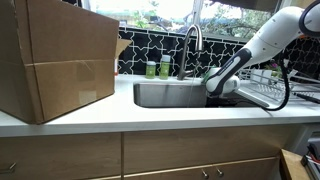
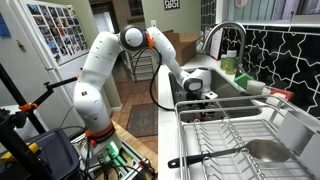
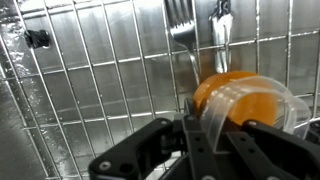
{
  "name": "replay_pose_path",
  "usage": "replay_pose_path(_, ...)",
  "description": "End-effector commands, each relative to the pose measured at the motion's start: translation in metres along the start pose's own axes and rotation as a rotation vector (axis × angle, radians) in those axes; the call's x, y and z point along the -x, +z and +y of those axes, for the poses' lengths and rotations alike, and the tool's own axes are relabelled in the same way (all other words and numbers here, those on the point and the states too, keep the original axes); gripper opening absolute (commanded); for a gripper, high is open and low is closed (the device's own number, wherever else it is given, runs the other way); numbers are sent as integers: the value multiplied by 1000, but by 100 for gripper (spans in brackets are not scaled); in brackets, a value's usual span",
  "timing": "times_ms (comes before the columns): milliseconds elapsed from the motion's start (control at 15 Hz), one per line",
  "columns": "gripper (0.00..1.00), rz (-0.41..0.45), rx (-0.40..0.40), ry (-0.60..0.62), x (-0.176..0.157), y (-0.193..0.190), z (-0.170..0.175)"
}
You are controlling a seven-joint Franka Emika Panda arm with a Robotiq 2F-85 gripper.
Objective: Pick up the orange lunch box lid with the clear lunch box inside and put them on the kitchen counter, pick up the clear lunch box and put it on the counter
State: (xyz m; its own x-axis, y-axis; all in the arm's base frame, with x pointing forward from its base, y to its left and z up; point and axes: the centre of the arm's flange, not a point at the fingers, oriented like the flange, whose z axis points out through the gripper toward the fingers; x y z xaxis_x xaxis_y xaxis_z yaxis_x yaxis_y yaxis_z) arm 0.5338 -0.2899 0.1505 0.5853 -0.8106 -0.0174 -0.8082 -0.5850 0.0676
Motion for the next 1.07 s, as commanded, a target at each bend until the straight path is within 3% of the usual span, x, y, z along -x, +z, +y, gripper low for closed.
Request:
replay_pose_path(0, 2, -19, -46, -3, -3, -6, 13)
replay_pose_path(600, 2, -4, -188, -61, 11, -77, 54)
replay_pose_path(1000, 2, 21, -268, -184, 59, -159, 70)
